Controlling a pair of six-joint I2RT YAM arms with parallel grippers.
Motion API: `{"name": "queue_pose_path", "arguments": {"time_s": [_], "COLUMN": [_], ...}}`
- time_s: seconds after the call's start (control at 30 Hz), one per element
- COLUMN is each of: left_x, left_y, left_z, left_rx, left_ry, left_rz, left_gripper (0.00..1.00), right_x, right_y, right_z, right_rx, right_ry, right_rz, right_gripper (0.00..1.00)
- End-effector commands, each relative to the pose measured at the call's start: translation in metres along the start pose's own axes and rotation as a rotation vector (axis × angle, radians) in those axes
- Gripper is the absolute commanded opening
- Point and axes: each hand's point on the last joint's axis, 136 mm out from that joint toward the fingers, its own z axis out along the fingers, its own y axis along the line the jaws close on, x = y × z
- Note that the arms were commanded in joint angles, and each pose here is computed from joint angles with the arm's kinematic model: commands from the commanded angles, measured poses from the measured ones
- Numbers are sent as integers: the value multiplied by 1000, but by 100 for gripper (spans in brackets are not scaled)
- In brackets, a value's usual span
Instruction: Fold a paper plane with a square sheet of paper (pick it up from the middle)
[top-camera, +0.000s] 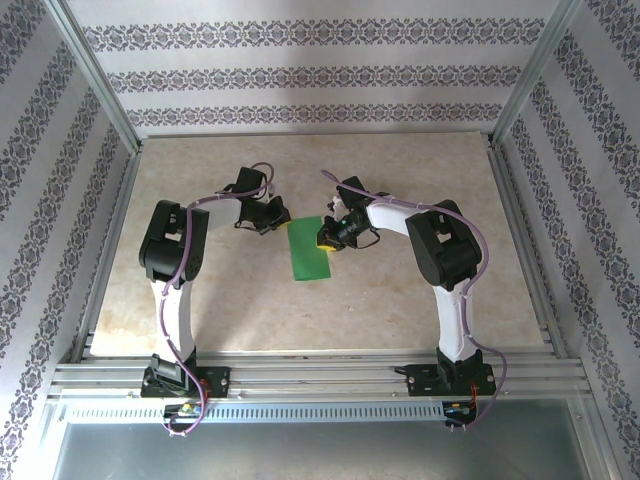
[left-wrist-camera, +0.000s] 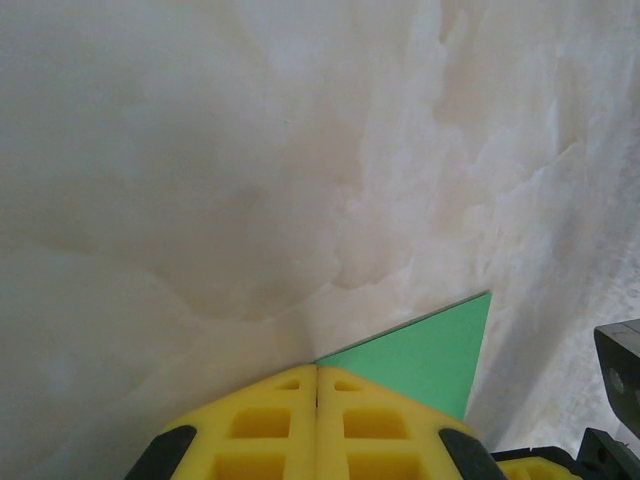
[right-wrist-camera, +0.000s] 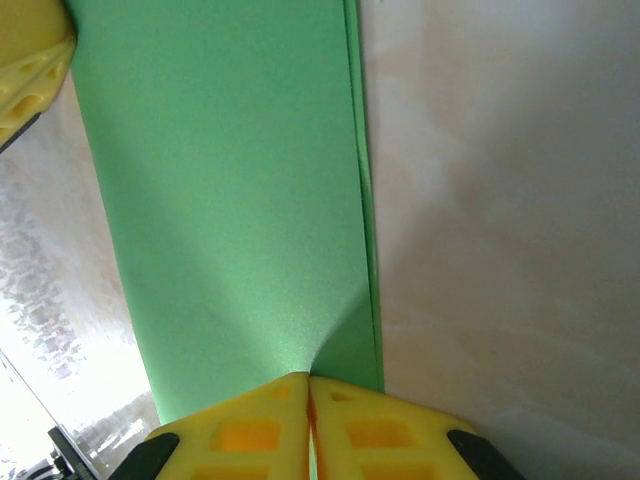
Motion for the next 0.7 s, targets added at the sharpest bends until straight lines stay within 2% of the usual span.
{"name": "queue_pose_path", "arguments": {"time_s": [0.0,0.2,0.3,0.43,0.67], "left_x": [-13,-7,11,46,96], "left_y": [34,-16,-27,-28,-39], "left_z": [-19,-52,-65,-66,-52], "left_rx": [-93,38,45,35,69], "left_ry": [-51,-76,-76,-50,4], "left_rz": [-62,2,17,-2,-46], "left_gripper": [0,0,0,0,20], "right_x": [40,36,33,20,2], "right_y": [-95,-85,-74,-46,14], "right_z": [30,28,25,12,-34], "right_rx": [291,262,235,157,-9], "right_ry": [106,97,84,38,-87], "right_rz": [138,140,135,121,46], "right_gripper": [13,14,14,18,34]}}
